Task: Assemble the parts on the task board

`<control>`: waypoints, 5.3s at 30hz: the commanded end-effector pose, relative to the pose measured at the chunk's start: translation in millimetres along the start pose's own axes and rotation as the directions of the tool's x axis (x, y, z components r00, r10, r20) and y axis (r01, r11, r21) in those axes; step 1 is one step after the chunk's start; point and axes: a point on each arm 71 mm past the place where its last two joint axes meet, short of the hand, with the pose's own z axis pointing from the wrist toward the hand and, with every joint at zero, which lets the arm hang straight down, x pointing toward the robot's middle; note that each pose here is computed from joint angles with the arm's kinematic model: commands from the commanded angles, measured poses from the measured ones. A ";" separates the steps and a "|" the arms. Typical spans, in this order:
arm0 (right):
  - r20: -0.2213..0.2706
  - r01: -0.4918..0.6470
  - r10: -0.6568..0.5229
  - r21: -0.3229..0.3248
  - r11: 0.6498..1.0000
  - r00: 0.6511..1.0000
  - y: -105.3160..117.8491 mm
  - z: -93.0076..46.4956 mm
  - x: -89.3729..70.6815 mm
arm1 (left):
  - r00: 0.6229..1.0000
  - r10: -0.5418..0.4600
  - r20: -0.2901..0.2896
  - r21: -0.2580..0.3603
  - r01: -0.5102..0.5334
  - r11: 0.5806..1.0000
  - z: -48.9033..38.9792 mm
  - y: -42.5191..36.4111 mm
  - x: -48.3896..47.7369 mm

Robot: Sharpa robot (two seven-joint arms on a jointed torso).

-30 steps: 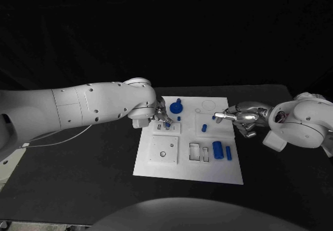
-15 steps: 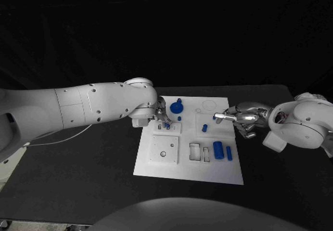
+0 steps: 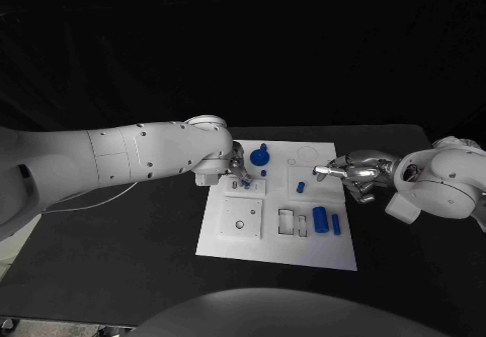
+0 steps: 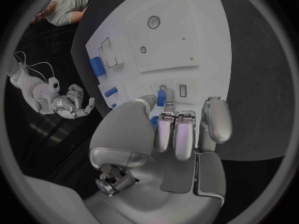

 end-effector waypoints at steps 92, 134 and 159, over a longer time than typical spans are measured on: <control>-0.054 0.001 0.001 0.035 0.999 0.999 -8.5 0.7 4.2 | 1.000 0.025 0.011 -0.060 -0.024 0.998 0.4 3.5 3.9; -0.060 -0.010 0.013 0.052 0.999 0.998 -14.7 2.3 4.6 | 0.978 0.075 0.195 -0.039 -0.069 0.997 -10.8 -1.8 0.8; -0.036 -0.031 0.033 0.052 0.998 0.999 -24.2 1.0 3.7 | 0.915 0.075 0.396 0.020 -0.090 0.996 -28.7 11.5 23.4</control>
